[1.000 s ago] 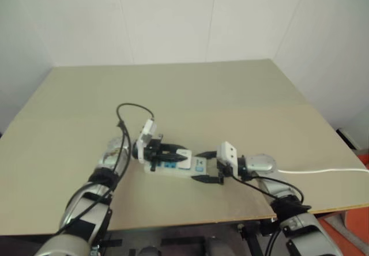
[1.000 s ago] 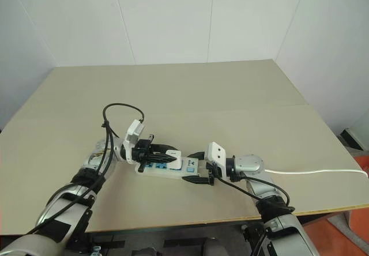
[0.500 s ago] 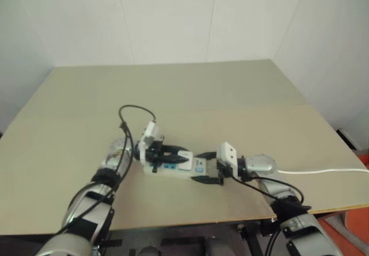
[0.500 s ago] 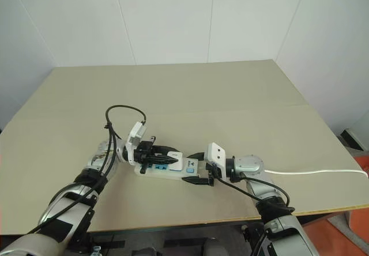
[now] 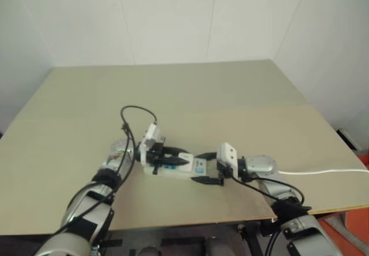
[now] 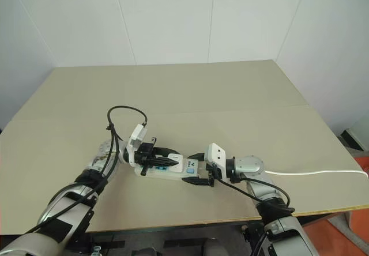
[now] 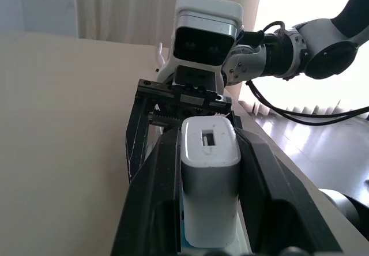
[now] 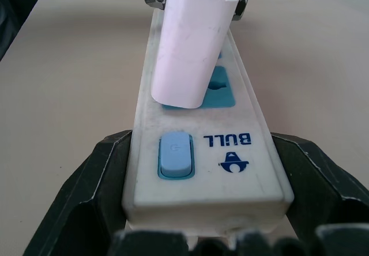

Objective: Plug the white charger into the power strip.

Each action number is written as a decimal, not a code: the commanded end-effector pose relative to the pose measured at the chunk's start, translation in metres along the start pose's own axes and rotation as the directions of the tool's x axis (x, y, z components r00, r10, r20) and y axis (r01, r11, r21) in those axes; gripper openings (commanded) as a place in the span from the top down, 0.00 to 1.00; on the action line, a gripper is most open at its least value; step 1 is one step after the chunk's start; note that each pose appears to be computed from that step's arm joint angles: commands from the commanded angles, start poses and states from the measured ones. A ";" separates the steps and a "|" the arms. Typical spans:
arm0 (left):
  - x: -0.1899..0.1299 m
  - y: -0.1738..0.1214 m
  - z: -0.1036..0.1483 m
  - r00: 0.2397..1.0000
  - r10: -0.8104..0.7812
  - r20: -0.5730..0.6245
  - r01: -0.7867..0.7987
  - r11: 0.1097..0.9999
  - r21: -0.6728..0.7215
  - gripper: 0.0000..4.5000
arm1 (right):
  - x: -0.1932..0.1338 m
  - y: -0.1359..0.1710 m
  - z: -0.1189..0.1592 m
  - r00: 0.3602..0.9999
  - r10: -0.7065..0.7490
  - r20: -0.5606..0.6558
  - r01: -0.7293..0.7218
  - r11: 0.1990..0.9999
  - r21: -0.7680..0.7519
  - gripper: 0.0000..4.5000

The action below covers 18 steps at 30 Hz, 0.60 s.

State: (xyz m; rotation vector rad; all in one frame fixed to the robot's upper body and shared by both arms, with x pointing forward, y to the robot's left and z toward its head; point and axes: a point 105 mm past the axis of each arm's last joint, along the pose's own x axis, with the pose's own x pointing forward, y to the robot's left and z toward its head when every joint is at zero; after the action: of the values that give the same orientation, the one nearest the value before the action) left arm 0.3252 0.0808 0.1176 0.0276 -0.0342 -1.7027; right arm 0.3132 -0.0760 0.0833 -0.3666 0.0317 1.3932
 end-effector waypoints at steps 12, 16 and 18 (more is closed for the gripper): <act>-0.008 -0.011 -0.031 0.999 0.042 -0.030 -0.042 0.999 -0.006 0.78 | 0.011 0.020 -0.015 0.996 0.082 -0.044 -0.081 0.996 0.035 0.24; -0.008 -0.014 -0.035 0.998 0.032 -0.060 -0.032 0.999 -0.002 0.78 | 0.011 0.020 -0.015 0.996 0.081 -0.042 -0.080 0.996 0.035 0.24; -0.008 -0.015 -0.037 0.997 0.023 -0.078 -0.024 1.000 -0.001 0.78 | 0.011 0.020 -0.015 0.996 0.080 -0.041 -0.079 0.996 0.034 0.24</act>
State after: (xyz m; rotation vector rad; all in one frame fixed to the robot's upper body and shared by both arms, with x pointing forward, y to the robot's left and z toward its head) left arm 0.3206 0.0834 0.1076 0.0668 -0.1173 -1.6701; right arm 0.3132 -0.0759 0.0817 -0.3600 0.0349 1.3854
